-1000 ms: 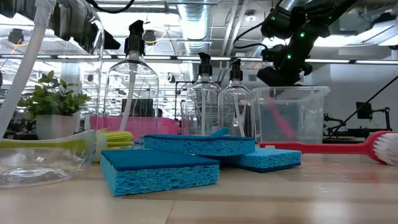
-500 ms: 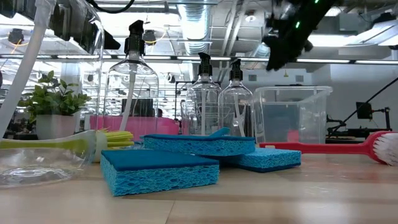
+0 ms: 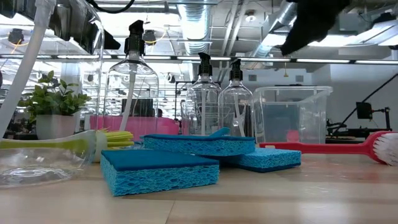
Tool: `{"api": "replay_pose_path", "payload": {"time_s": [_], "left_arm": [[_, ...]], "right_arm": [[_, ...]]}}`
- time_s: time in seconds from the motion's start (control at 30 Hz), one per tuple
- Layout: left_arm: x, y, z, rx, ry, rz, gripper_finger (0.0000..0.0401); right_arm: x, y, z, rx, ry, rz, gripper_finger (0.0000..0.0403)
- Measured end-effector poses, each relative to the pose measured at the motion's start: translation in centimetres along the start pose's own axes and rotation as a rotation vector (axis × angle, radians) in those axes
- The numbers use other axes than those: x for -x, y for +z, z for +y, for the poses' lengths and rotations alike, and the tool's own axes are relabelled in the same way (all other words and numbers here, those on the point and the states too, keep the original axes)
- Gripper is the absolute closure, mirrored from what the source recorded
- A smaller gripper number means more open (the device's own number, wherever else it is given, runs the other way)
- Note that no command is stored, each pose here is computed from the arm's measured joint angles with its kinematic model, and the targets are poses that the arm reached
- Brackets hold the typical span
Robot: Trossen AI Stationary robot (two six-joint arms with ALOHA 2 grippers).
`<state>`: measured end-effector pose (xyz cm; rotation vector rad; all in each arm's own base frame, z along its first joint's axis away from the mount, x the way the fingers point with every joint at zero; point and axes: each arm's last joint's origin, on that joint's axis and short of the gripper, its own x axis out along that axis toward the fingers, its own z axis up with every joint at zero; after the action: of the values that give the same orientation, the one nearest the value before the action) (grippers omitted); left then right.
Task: Pick & Place Kitchen Sink Supplies
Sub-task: Put the red dish brush into the right transparent bin
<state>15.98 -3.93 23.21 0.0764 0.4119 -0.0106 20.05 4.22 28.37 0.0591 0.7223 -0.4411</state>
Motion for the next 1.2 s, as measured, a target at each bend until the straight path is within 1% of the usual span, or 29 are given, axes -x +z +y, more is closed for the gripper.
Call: {"api": "replay_pose_path", "payload": {"time_s": [0.23, 0.33, 0.43, 0.5, 0.73, 0.9, 1.03, 1.2], "left_arm": [[0.0, 0.0, 0.0, 0.0, 0.0, -0.002, 0.0252], [0.0, 0.0, 0.0, 0.001, 0.0, -0.005, 0.0252], [0.0, 0.1, 0.0, 0.002, 0.0, -0.007, 0.0252], [0.0, 0.1, 0.0, 0.002, 0.0, -0.007, 0.0252], [0.0, 0.1, 0.0, 0.004, 0.0, -0.014, 0.0252], [0.0, 0.1, 0.0, 0.004, -0.001, -0.014, 0.0252], [0.0, 0.1, 0.0, 0.004, -0.001, -0.014, 0.0252], [0.0, 0.1, 0.0, 0.004, -0.001, -0.014, 0.0252]], "right_arm": [[-3.2, -2.7, 4.9, 0.074, 0.002, 0.152, 0.0183], [-4.8, -3.9, 6.4, 0.104, 0.002, 0.238, 0.0166], [-6.3, -4.9, 7.3, 0.116, -0.005, 0.316, 0.0159], [-7.2, -5.3, 7.8, 0.121, 0.008, 0.373, 0.0158], [-9.6, -5.9, 8.9, 0.117, 0.036, 0.504, 0.0158], [-11.1, -6.9, 8.9, 0.131, 0.009, 0.581, 0.0158], [-11.7, -7.1, 9.0, 0.157, 0.013, 0.604, 0.0158], [-11.6, -7.1, 9.0, 0.163, 0.03, 0.609, 0.0163]]}}
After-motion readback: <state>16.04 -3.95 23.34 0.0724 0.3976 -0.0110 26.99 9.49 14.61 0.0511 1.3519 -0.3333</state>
